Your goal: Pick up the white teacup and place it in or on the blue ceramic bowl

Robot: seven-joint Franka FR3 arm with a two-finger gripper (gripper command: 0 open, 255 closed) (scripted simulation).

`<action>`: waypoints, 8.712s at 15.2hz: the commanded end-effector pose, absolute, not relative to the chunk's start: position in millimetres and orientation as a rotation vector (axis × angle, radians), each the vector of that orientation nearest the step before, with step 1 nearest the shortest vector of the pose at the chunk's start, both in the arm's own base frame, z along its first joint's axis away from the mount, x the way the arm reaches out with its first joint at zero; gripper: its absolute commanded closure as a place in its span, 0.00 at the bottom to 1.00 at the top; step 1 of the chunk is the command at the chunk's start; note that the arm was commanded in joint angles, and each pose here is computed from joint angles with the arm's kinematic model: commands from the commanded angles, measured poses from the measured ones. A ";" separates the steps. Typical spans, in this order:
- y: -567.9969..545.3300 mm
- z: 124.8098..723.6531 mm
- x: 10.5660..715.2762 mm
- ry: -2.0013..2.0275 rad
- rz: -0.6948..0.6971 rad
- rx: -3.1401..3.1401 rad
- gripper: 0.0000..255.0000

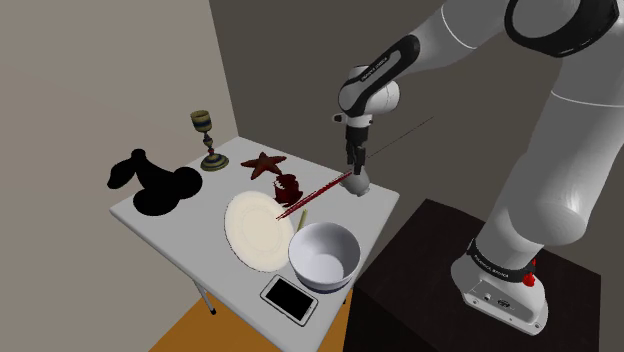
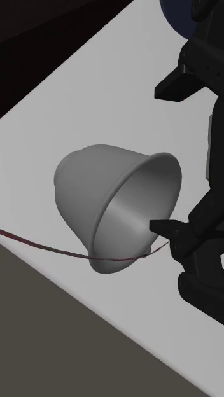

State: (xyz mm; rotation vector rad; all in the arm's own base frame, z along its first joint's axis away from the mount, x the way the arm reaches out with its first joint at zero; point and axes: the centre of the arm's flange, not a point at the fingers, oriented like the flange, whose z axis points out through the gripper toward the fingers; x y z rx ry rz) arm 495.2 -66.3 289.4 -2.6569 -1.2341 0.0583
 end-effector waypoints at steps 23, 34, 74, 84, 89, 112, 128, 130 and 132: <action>-64.3 296.6 493.1 -1.237 0.058 -2.656 1.00; -64.3 354.6 493.1 -1.237 0.058 -2.656 1.00; 174.4 511.7 393.0 -1.237 0.058 -2.656 1.00; 284.9 535.7 346.6 -1.237 0.058 -2.656 1.00; 284.9 509.3 346.6 -1.237 0.058 -2.656 1.00; 284.9 389.8 346.6 -1.237 0.058 -2.656 1.00; 278.1 428.5 351.6 -1.237 0.058 -2.656 0.00; 276.3 438.6 352.8 -1.237 0.058 -2.656 0.00; 276.3 438.6 352.8 -1.237 0.058 -2.656 0.00</action>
